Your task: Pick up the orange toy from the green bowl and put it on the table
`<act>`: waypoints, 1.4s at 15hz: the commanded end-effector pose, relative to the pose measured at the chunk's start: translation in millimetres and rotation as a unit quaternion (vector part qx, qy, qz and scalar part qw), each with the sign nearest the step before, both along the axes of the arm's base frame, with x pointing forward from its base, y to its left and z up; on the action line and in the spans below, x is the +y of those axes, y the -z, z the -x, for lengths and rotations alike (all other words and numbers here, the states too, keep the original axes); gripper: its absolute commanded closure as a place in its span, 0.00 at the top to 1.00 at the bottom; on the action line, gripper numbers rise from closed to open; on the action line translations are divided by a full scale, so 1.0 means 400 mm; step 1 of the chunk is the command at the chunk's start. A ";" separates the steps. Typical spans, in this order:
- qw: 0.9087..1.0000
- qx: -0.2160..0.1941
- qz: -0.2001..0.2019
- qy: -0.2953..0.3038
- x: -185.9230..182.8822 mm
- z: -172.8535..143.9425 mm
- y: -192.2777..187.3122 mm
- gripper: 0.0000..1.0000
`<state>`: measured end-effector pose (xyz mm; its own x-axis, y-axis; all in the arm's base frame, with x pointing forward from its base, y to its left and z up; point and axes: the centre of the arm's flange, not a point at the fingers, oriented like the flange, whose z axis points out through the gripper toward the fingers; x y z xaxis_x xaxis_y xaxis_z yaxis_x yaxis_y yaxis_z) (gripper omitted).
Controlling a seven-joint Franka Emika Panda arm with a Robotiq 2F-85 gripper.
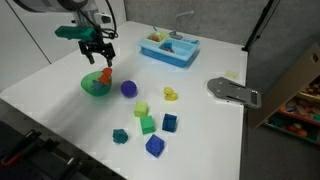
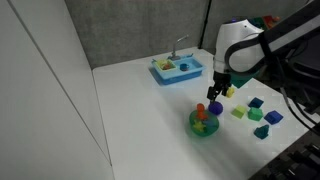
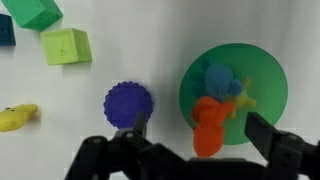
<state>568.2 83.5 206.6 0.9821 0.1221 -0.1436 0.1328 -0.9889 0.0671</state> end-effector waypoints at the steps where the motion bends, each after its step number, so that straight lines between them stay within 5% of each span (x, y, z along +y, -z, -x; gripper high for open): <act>1: 1.000 -0.025 -0.018 -0.005 0.032 -0.036 0.022 1.00; 10: 0.994 -0.097 -0.053 0.022 0.071 -0.076 0.076 1.00; 21: 0.994 -0.074 -0.060 0.049 0.061 -0.059 0.195 0.96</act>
<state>584.2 103.8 136.5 0.9989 0.0454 0.0155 0.0458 -0.9985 -0.0301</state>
